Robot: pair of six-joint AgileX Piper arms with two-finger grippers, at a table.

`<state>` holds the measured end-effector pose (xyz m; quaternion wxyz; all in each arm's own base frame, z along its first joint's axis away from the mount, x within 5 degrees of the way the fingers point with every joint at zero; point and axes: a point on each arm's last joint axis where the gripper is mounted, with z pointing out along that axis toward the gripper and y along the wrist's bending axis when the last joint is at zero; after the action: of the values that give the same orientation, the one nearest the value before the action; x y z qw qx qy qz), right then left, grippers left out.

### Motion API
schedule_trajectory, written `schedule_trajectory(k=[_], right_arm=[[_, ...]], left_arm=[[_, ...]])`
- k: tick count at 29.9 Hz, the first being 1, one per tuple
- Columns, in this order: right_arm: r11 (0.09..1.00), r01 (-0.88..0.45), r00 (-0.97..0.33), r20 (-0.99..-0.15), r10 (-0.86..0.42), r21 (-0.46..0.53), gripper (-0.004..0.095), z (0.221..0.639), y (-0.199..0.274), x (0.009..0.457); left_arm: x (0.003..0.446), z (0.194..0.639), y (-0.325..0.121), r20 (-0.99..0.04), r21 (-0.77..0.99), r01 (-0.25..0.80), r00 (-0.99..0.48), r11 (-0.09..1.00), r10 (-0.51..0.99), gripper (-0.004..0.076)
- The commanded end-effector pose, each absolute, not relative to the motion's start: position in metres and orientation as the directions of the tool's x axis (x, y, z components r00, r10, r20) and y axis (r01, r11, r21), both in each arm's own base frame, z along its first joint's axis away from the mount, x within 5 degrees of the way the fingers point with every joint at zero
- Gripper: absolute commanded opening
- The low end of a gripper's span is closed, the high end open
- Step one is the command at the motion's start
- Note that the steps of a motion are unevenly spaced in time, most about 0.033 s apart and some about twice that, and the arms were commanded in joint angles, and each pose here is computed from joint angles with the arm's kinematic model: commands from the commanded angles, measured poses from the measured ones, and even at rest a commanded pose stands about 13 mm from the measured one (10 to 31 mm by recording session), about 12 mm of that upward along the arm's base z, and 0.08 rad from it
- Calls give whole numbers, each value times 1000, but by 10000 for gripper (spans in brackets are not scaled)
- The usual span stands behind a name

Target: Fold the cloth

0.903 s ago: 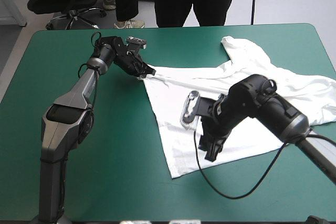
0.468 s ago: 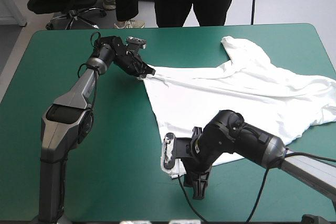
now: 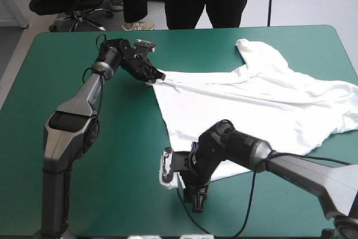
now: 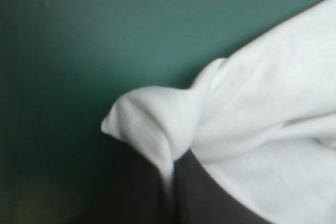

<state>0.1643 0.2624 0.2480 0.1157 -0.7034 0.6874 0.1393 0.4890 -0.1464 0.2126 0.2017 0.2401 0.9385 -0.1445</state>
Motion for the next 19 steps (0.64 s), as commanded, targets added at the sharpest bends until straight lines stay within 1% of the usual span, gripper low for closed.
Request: schedule_trajectory(k=[1,10,12,14,17,19], right_arm=[[-22,-1000,27,-429,-903,-17,590,260,269,167],[-20,-999,6,-367,-930,34,589,231,278,174],[-14,-999,-3,-357,-934,44,562,227,279,175],[-14,-999,-2,-354,-935,44,494,226,279,175],[-2,-999,-14,-345,-938,47,331,223,280,177],[15,-999,-29,-325,-945,44,223,219,279,179]], left_arm=[[484,248,-146,-517,-170,520,-770,837,373,-17],[484,249,-148,-524,-192,520,-771,832,361,-17],[484,249,-148,-525,-193,521,-771,832,361,-17],[484,249,-148,-525,-194,521,-771,831,361,-17],[484,249,-149,-525,-195,521,-771,831,360,-17],[484,249,-149,-525,-195,521,-771,831,360,-17]])
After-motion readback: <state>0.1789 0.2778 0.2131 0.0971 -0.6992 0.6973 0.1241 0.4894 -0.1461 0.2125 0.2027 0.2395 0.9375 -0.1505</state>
